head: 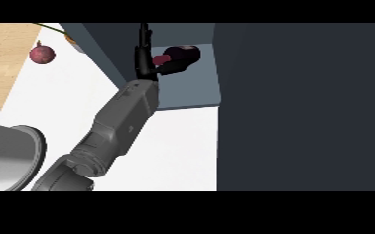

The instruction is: Pick up the wine, place it into the cabinet and close the cabinet

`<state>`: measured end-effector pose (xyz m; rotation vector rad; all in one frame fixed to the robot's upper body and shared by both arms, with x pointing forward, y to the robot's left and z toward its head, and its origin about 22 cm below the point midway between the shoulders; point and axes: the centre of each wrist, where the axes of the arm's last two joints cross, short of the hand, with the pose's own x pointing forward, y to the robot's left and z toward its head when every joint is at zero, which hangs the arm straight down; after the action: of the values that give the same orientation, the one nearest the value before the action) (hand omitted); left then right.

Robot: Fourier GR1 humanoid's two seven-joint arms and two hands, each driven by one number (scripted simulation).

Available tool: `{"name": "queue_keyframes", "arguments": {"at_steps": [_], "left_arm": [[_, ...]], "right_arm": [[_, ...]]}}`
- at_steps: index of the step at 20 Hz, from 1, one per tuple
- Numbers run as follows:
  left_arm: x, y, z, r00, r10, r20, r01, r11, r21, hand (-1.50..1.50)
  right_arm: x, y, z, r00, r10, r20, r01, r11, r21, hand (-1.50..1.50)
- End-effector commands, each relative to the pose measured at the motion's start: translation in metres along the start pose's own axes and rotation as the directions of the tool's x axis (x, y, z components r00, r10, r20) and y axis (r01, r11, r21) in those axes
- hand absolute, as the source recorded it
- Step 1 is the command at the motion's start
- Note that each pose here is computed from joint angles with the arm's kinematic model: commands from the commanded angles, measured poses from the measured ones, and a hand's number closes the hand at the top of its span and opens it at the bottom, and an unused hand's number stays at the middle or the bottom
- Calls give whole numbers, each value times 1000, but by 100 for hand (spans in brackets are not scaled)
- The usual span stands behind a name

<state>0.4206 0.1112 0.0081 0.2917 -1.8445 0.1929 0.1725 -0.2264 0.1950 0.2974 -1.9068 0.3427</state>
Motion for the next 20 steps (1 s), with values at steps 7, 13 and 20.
{"name": "queue_keyframes", "arguments": {"at_steps": [7,13,20], "left_arm": [[-22,15,16,999,46,5,-46,999,-23,-150],[-22,15,16,997,81,-17,-82,993,-83,-150],[-31,21,25,994,110,-10,-111,991,-79,-150]], "right_arm": [[-3,-1,8,1000,-28,12,28,999,21,-150],[7,10,15,999,-44,19,43,999,10,-150],[9,16,-1,999,-46,27,45,999,29,-150]]}}
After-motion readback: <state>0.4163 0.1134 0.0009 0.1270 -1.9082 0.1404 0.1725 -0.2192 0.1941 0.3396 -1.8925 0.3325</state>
